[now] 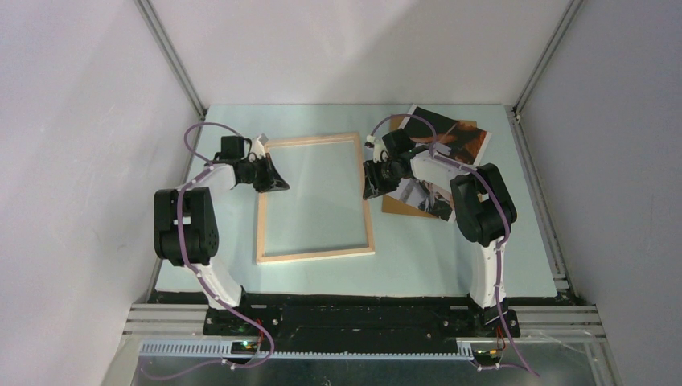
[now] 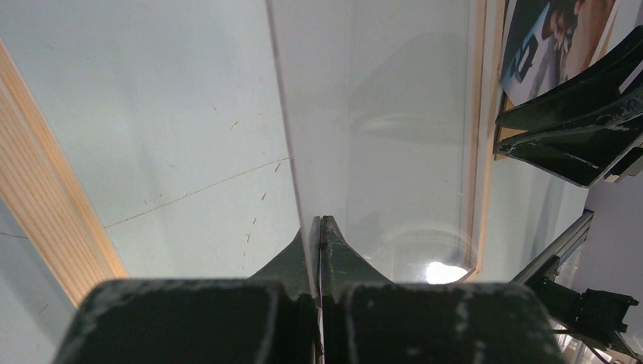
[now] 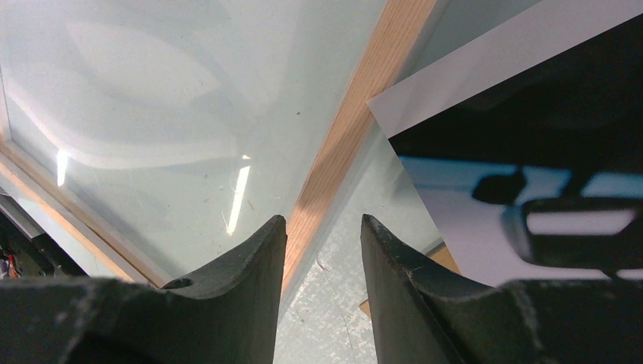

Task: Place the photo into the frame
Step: Place the photo frame item in the photo frame.

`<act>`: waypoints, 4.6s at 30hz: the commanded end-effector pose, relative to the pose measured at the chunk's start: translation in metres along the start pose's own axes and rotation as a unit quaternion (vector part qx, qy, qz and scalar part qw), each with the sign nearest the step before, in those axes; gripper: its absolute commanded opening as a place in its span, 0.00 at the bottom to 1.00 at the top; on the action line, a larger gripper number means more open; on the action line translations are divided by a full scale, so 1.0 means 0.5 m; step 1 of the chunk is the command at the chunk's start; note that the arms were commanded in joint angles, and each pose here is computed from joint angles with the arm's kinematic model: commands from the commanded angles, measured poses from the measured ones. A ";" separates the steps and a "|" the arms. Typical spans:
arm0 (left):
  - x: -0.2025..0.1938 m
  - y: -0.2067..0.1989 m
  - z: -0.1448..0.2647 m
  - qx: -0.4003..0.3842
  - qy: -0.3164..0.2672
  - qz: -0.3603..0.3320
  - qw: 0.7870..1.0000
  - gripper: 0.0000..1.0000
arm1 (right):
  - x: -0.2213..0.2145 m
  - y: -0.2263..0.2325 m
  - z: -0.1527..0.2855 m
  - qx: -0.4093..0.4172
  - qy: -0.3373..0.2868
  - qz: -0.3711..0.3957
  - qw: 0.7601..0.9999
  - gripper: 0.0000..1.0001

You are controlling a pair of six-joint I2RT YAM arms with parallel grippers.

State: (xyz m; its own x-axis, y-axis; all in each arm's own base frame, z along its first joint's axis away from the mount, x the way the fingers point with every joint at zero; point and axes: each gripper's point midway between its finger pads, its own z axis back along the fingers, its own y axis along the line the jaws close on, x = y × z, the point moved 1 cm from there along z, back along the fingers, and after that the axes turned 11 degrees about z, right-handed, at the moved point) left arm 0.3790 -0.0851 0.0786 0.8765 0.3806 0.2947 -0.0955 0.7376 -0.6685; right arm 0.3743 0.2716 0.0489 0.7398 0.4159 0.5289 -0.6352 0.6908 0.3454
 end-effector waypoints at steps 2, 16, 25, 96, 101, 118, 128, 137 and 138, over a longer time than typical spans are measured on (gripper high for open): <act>0.022 0.023 -0.007 0.021 -0.018 -0.033 0.999 0.00 | 0.037 0.005 0.008 0.002 -0.020 0.015 1.000 0.46; 0.015 0.022 -0.013 0.027 -0.009 -0.045 0.999 0.00 | 0.032 0.009 0.000 0.004 -0.014 0.014 1.000 0.45; 0.008 0.012 -0.023 0.021 0.000 -0.042 0.999 0.00 | 0.029 0.011 -0.008 0.004 -0.009 0.015 1.000 0.45; -0.020 0.010 -0.020 0.033 0.048 -0.030 0.998 0.33 | 0.029 0.002 -0.026 -0.026 0.012 0.018 0.999 0.43; -0.026 0.014 -0.022 0.035 0.051 -0.028 0.998 0.32 | 0.025 -0.007 -0.035 -0.036 0.021 0.014 0.999 0.42; -0.055 0.022 -0.028 0.028 0.068 -0.005 0.997 0.36 | 0.011 -0.024 -0.022 -0.066 0.034 0.032 0.997 0.29; -0.083 0.008 -0.049 0.016 0.085 0.004 0.996 0.37 | -0.005 -0.028 -0.013 -0.075 0.041 0.045 0.995 0.28; -0.083 0.013 -0.049 0.024 0.081 0.002 0.996 0.37 | 0.002 -0.019 -0.013 -0.073 0.036 0.051 0.995 0.44; -0.083 0.014 -0.048 0.026 0.080 0.001 0.996 0.37 | 0.003 -0.019 -0.012 -0.073 0.035 0.052 0.995 0.45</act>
State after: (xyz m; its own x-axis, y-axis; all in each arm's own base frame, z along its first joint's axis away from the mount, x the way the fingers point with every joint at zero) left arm 0.3576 -0.0980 0.0454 0.9297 0.3227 0.1776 -0.1488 0.7700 -0.6205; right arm 0.3851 0.2699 0.0342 0.7180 0.4988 0.4854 -0.6494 0.7311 0.2092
